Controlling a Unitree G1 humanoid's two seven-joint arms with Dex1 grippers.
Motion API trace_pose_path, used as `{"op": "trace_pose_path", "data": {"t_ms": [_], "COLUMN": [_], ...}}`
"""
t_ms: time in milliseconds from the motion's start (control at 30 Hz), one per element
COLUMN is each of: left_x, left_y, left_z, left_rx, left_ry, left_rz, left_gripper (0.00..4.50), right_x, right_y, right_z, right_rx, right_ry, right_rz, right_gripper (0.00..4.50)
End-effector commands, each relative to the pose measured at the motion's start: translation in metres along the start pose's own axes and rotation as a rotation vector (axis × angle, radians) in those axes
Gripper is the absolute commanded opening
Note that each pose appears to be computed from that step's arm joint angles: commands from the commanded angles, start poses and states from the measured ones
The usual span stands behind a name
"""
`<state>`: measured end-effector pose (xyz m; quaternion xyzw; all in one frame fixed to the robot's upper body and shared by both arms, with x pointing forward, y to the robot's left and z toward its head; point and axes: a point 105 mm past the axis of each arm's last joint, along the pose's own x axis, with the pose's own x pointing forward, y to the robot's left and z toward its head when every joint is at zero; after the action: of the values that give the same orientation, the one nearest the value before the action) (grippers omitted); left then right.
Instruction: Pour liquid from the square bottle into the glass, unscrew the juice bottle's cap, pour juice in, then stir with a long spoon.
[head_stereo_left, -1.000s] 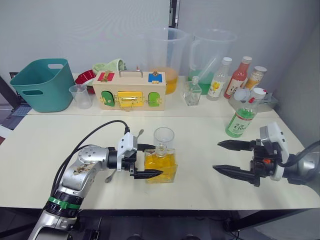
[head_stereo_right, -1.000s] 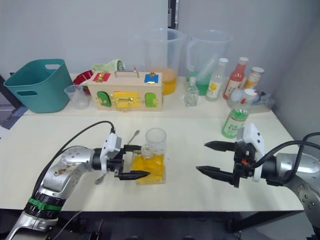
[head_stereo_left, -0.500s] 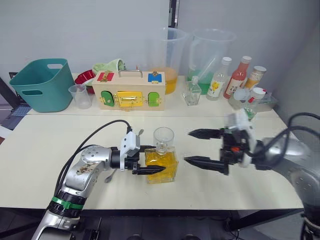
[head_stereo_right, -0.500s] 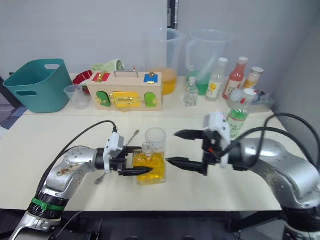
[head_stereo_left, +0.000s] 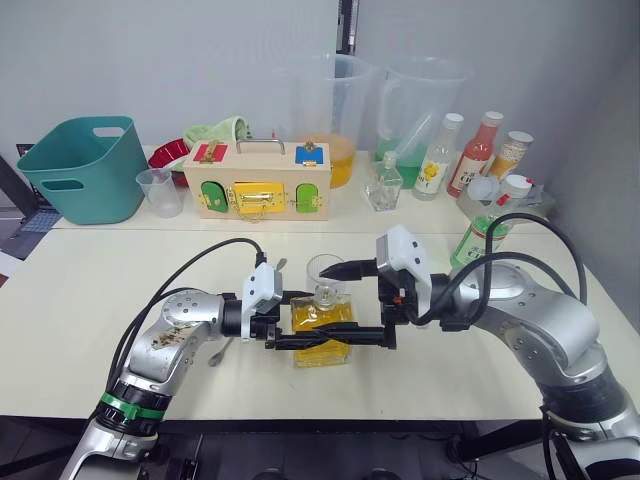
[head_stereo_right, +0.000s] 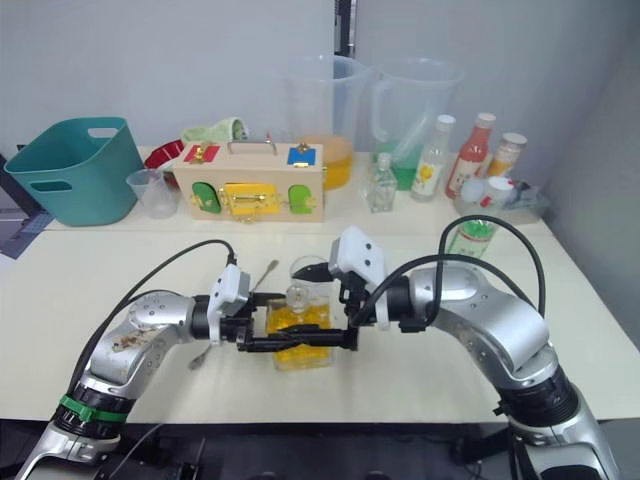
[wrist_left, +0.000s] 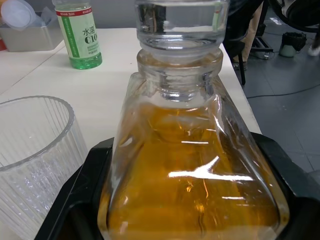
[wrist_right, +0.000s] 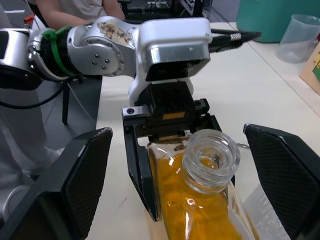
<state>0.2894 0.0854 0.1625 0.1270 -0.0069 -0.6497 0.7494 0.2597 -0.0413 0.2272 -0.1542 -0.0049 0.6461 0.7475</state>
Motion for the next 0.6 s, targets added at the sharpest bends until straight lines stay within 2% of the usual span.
{"op": "trace_pose_path", "data": {"t_ms": [33, 267, 367, 400, 600], "left_x": [0.0019, 0.0026, 0.0018, 0.0015, 0.0008], "left_y": [-0.0039, -0.0034, -0.0031, -0.003, -0.0033], "left_z": [0.0113, 0.0108, 0.0095, 0.0092, 0.0074], "left_rx": [0.063, 0.073, 0.075, 0.075, 0.078], "left_ry": [-0.008, -0.002, 0.002, 0.002, 0.009], "left_rz": [-0.014, -0.007, -0.002, 0.0, 0.002], "left_gripper": [2.8, 2.8, 2.8, 2.8, 2.8], "right_x": [0.0039, 0.0064, 0.0073, 0.0075, 0.0061], "right_y": [-0.0017, -0.0064, -0.0061, -0.0061, -0.008], "right_z": [0.0072, 0.0013, -0.0013, -0.0018, -0.0007], "right_rx": [-0.026, 0.024, 0.027, 0.026, 0.016], "right_ry": [-0.016, -0.006, -0.001, 0.002, 0.002], "right_rz": [-0.004, -0.017, -0.019, -0.02, -0.032], "right_gripper": [4.5, 2.34, 1.26, 1.06, 1.07]}}
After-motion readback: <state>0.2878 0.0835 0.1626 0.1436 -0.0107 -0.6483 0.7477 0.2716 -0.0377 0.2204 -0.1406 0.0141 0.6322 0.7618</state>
